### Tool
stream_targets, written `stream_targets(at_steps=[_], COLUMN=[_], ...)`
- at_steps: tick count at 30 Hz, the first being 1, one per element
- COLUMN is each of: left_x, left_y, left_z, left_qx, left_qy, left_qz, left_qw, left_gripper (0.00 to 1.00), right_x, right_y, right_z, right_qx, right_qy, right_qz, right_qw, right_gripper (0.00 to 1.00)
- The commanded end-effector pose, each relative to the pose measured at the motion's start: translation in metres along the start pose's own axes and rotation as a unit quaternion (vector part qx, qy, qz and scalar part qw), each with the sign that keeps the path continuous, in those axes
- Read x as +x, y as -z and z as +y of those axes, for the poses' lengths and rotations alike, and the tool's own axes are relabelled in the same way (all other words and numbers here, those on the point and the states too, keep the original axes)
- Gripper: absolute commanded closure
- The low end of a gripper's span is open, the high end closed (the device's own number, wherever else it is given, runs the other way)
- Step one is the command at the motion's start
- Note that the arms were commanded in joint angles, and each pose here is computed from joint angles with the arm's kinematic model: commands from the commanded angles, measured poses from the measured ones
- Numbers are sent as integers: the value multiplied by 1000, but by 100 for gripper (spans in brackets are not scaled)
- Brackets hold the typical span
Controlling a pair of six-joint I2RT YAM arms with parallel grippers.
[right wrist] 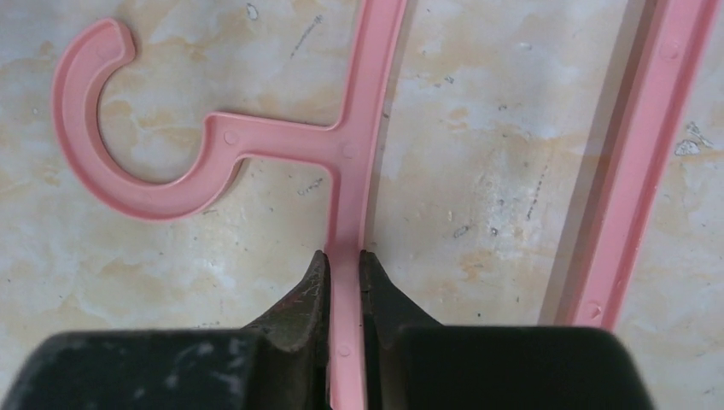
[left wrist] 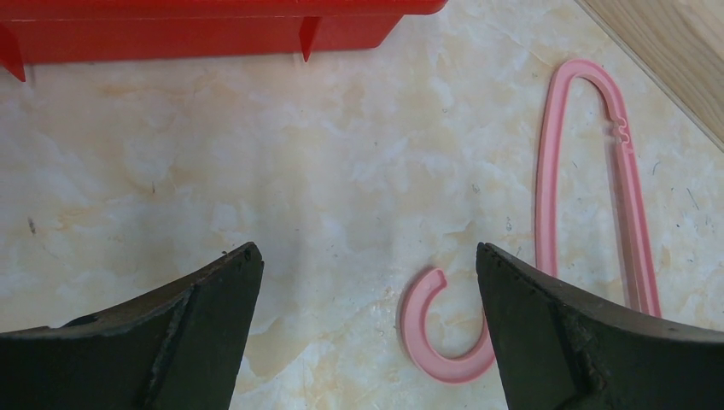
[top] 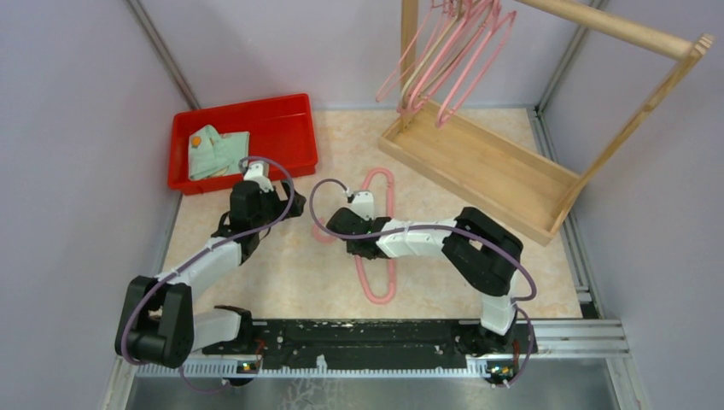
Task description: Organize the hangers
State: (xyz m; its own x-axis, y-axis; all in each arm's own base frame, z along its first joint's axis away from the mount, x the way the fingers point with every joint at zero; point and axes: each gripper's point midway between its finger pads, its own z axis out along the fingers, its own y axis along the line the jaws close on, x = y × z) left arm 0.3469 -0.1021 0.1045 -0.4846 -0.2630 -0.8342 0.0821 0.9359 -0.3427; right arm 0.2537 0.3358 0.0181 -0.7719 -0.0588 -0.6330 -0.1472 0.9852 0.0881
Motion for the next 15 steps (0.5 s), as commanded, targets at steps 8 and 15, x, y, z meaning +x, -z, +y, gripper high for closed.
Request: stream_targets(at_steps=[8, 15], left_x=[-9, -7], left_y=[3, 2], left_z=[-7, -6], left_qx=[15, 13], left_qy=[2, 1], left_qz=[-19, -18], left_qw=[1000, 1000], left_gripper=[0, 0], right_x=[95, 102], right_y=[20, 25], right_z=[-98, -95], right_qx=[129, 131], right_qy=[143, 179], right_qz=[165, 175], right_qw=[967, 959], right_gripper=[64, 64])
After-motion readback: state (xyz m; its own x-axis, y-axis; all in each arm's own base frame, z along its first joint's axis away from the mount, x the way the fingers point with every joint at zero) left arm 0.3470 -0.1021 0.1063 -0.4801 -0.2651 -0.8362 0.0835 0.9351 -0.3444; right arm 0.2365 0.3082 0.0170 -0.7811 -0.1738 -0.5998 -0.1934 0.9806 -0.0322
